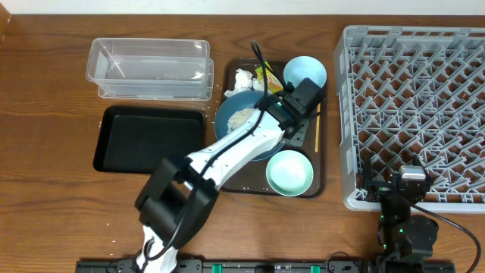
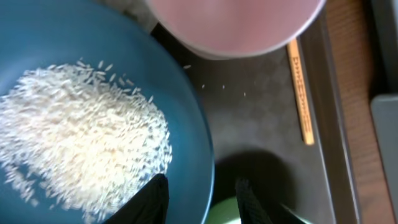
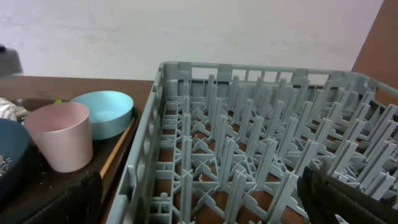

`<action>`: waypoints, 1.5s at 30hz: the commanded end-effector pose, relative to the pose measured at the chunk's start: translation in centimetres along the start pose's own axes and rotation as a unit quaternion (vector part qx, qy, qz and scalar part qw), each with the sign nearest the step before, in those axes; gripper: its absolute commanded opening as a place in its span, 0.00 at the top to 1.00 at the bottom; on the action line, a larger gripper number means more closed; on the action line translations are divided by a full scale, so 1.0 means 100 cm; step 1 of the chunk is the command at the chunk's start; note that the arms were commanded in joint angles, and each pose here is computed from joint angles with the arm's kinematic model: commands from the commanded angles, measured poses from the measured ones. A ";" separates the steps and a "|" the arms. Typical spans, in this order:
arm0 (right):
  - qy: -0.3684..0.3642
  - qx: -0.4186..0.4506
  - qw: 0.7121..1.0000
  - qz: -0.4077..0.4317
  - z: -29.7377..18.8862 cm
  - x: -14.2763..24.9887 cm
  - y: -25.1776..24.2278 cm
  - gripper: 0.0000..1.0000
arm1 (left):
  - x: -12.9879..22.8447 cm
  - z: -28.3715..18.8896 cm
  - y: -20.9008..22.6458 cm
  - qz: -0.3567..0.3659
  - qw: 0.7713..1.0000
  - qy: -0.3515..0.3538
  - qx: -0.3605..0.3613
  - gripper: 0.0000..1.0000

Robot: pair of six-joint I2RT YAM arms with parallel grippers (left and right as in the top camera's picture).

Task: Sort waste into correct bins and load items into the dishwasher rack
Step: 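Close the left gripper on the teal plate's rim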

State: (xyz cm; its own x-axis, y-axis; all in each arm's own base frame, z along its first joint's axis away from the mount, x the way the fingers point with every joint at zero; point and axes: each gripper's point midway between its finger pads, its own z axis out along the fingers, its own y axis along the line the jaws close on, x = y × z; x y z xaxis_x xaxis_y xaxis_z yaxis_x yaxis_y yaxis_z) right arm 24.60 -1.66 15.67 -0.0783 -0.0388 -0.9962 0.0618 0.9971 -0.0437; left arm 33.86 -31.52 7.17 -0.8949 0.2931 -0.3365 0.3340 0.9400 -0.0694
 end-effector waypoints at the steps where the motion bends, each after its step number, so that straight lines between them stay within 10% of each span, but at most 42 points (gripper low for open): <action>1: 0.001 0.009 1.000 0.004 0.000 0.001 -0.004 0.01 | 0.012 0.021 0.001 0.000 1.000 0.022 -0.012 0.61; 18: 0.001 0.009 1.000 0.004 0.000 0.001 -0.004 0.01 | 0.025 0.045 0.004 0.004 0.999 0.047 -0.024 0.63; 32: 0.001 0.009 1.000 0.004 0.000 0.001 -0.004 0.01 | 0.025 0.039 0.004 0.005 0.998 0.049 -0.025 0.94; 45: 0.001 0.009 1.000 0.004 0.000 0.001 -0.004 0.01 | 0.022 0.021 -0.007 0.033 0.998 0.021 -0.050 0.94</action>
State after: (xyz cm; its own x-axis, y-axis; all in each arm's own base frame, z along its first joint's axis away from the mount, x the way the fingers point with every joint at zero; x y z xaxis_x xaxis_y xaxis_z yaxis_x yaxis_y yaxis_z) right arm 24.60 -1.66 15.67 -0.0783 -0.0388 -0.9962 0.0618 0.9971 -0.0437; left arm 32.52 -31.62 3.31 -0.8953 0.3551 -0.2691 0.3627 0.9316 0.0226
